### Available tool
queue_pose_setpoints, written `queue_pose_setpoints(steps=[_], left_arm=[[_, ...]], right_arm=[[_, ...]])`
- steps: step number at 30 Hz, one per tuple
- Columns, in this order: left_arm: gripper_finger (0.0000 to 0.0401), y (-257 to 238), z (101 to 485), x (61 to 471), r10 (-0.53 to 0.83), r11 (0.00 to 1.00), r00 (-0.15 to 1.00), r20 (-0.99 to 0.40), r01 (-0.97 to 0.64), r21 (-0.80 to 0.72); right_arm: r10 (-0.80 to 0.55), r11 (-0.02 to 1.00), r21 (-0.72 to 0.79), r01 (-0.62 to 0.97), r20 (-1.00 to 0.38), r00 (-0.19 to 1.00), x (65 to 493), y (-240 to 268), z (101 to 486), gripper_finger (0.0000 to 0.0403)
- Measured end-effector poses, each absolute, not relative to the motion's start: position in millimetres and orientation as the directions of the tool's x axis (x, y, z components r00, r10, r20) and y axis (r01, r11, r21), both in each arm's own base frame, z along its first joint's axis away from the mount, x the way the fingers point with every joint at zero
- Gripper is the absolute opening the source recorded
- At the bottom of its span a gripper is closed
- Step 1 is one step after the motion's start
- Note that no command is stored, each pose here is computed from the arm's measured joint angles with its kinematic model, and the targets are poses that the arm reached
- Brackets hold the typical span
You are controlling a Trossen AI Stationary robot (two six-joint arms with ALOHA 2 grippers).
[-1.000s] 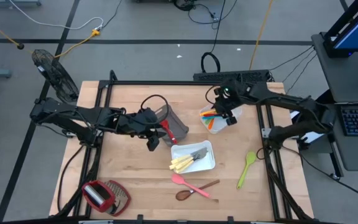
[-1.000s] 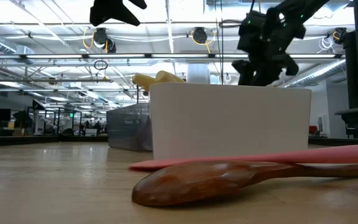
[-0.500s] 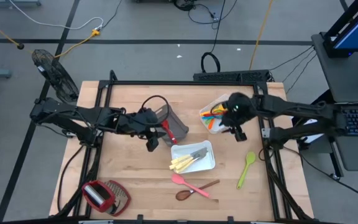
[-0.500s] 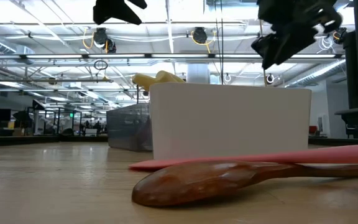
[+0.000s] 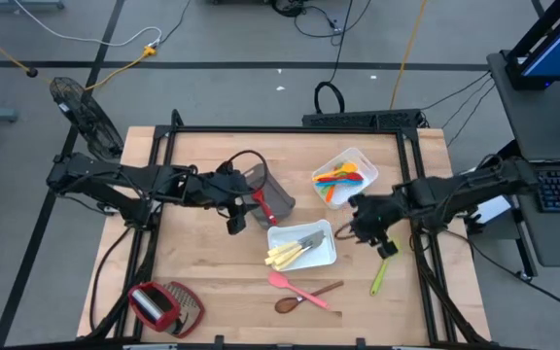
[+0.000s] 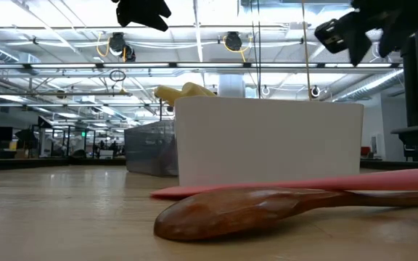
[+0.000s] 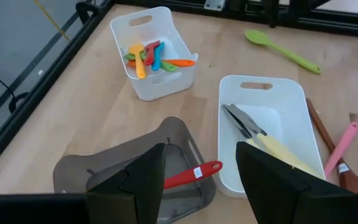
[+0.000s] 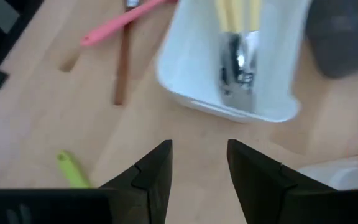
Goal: Pick & Place Kitchen Items
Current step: Put the green serving spoon into the black bin
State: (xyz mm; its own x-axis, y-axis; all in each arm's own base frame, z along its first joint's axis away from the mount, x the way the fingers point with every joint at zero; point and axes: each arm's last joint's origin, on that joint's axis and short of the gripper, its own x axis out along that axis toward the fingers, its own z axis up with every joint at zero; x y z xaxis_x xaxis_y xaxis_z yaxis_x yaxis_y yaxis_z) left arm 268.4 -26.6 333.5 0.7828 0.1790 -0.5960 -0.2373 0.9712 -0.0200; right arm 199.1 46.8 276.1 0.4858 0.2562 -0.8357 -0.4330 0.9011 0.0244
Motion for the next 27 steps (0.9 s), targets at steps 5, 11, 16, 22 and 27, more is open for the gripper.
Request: queue_pose_setpoints(steps=[5, 11, 16, 22, 27], left_arm=[[0.0203, -26.7, 333.6, 268.4, 0.178, 0.976, 0.783, -0.596, -0.219, 0.004], [0.0203, -26.8, 333.6, 268.4, 0.178, 0.978, 0.783, -0.596, -0.208, 0.018], [0.0202, -26.8, 333.5, 268.3, 0.178, 0.978, 0.783, -0.596, -0.208, 0.018], [0.0202, -26.8, 333.5, 268.3, 0.177, 0.978, 0.783, -0.597, -0.209, 0.016], [0.0202, -26.8, 333.5, 268.4, 0.177, 0.977, 0.783, -0.596, -0.215, 0.008]], right_arm=[[0.250, 0.907, 0.054, -0.417, -0.866, 0.433, 199.5, 70.4, 267.4, 0.0145], [0.267, 0.901, 0.110, -0.420, -0.902, 0.338, 199.2, 94.9, 253.9, 0.0145], [0.246, 0.882, 0.119, -0.457, -0.942, 0.229, 190.3, 109.5, 244.1, 0.0140], [0.232, 0.851, 0.119, -0.511, -0.959, 0.163, 180.6, 121.7, 239.6, 0.0135], [0.264, 0.850, 0.159, -0.502, -0.953, 0.146, 176.8, 127.5, 232.3, 0.0135]])
